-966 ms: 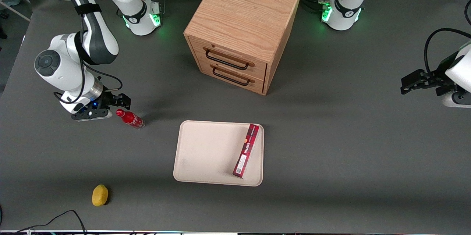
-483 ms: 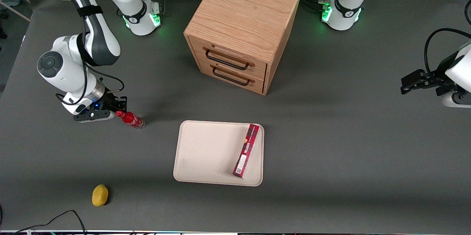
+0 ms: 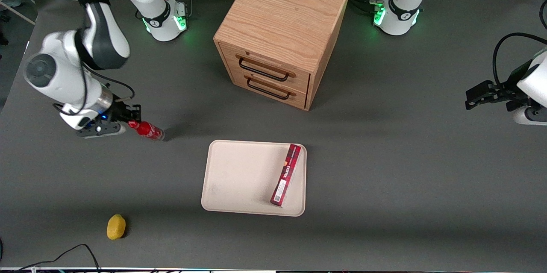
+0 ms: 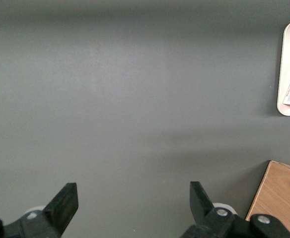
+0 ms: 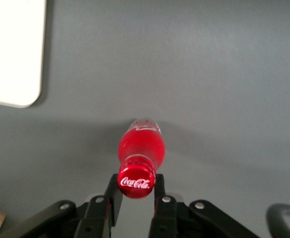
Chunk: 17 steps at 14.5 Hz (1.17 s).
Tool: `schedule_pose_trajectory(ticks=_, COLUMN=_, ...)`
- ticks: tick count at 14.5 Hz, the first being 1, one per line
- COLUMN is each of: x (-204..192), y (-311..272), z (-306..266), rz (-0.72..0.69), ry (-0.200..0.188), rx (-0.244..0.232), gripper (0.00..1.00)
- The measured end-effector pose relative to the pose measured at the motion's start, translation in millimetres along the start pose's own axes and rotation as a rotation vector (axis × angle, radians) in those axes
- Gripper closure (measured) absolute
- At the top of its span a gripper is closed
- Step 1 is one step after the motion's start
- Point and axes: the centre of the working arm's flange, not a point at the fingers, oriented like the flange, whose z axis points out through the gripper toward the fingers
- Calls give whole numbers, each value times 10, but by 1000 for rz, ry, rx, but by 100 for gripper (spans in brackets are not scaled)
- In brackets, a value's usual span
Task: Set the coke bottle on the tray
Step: 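Lift the bottle off the table with the right gripper, then carry the bottle over the cream tray and stand it upright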
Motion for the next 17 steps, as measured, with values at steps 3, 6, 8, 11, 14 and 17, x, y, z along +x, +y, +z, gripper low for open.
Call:
schedule_pose_trajectory(ticks=3, x=-273, y=6, z=-1188, rz=1, ry=-74, rx=4, gripper=70)
schedule_pose_trajectory(ticks=6, x=-538, y=-16, z=-2190, rz=-3, ry=-103, rx=4, gripper=70)
schedule_pose_trajectory(ticks=8, x=-500, y=-48, z=-2460, rz=6, ry=-112, rx=2, gripper=70)
schedule_pose_trajectory(ticks=11, x=-28, y=-426, z=-2187, rz=73, ry=-155, rx=-16, gripper=70)
schedule_pose_trajectory(ticks=14, x=629, y=-1284, z=-1666, rz=198, ry=-134, rx=-43, gripper=70)
schedule_pose_trajectory(ticks=17, x=1204, y=-2158, z=-1029, rz=337, ry=-16, rx=-13, gripper=70)
